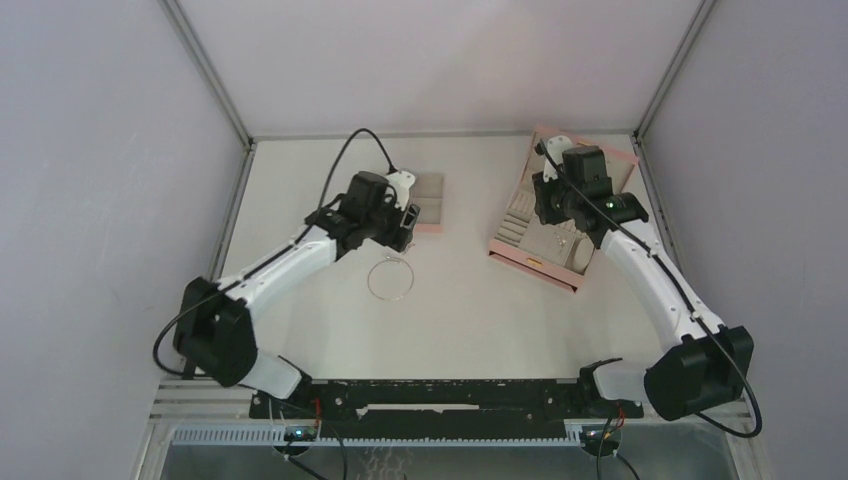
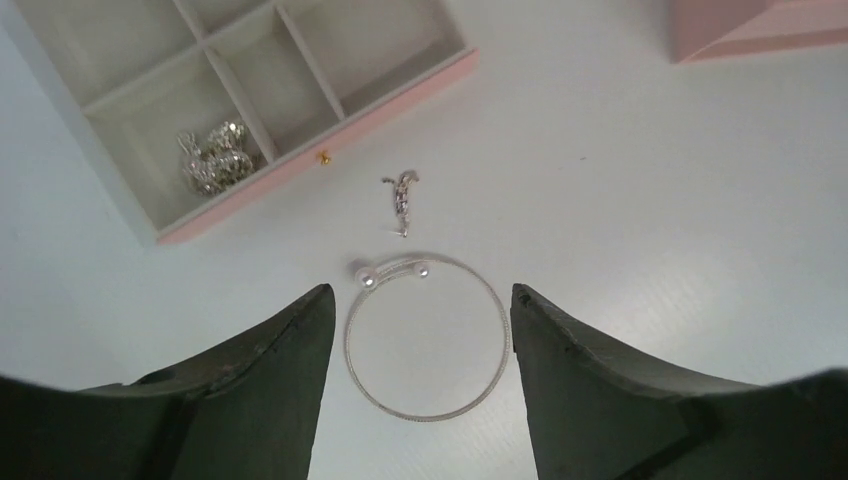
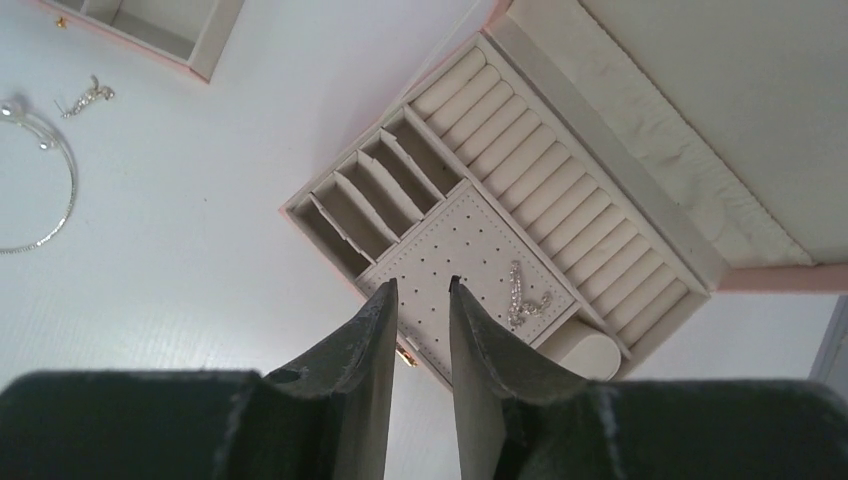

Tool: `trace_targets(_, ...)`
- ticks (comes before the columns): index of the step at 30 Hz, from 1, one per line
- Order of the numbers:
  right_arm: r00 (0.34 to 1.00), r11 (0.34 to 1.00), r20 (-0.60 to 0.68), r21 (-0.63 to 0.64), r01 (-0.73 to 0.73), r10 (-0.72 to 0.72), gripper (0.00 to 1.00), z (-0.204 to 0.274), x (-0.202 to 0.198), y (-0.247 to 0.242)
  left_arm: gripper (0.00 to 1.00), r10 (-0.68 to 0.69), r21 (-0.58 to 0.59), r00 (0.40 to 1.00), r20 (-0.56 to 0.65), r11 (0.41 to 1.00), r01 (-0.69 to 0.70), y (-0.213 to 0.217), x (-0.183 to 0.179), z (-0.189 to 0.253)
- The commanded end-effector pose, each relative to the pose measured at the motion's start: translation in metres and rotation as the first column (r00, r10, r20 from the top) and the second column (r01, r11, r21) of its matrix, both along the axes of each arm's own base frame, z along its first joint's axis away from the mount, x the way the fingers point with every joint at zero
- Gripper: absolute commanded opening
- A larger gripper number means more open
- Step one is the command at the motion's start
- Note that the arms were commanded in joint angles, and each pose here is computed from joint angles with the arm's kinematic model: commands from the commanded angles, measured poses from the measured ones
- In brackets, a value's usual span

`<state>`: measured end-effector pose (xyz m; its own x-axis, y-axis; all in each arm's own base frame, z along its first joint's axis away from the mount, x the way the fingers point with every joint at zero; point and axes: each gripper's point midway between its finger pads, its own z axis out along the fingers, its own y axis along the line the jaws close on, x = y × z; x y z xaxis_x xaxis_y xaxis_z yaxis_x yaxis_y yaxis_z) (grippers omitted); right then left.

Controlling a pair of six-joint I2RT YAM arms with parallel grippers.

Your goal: Organize the mixed jewelry

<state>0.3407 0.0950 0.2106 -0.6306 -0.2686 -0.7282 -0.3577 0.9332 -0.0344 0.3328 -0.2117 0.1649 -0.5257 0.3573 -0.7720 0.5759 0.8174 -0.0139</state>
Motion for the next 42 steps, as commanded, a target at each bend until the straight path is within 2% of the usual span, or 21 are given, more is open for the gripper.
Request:
trace_targets(1,0.981,0.99,0.154,0.086,0.108,-0.12,0.34,0.03,0.011,0.001,0.7,0.189,0.091,0.98,-0.057,0.979,-0.183,0.006,0.027,-0.017)
trace_targets(6,0.96,0.987,0.24,0.113,0.118,-0.142,0.35,0.047,0.001,0.0,0.63,0.265,0.205,0.955,-0.136,0.95,-0.235,0.001,0.039,-0.054)
trace_targets(10,0.948,0.985,0.281,0.131,0.115,-0.148,0.35,0.056,-0.008,-0.003,0.55,0.295,0.216,0.942,-0.159,0.941,-0.259,-0.007,0.051,-0.071)
trace_targets(17,0.951,0.987,0.272,0.112,0.119,-0.146,0.34,0.054,-0.016,-0.007,0.43,0.25,0.219,0.941,-0.228,0.955,-0.201,-0.025,0.059,-0.097)
trace_targets(33,0.949,0.986,0.279,0.121,0.117,-0.146,0.33,0.053,-0.008,-0.004,0.39,0.232,0.268,0.905,-0.358,0.953,-0.139,-0.028,0.041,-0.14)
trace_targets(42,0.949,0.985,0.276,0.123,0.121,-0.152,0.32,0.054,-0.011,-0.004,0.29,0.235,0.269,0.882,-0.409,0.954,-0.129,-0.027,0.032,-0.156)
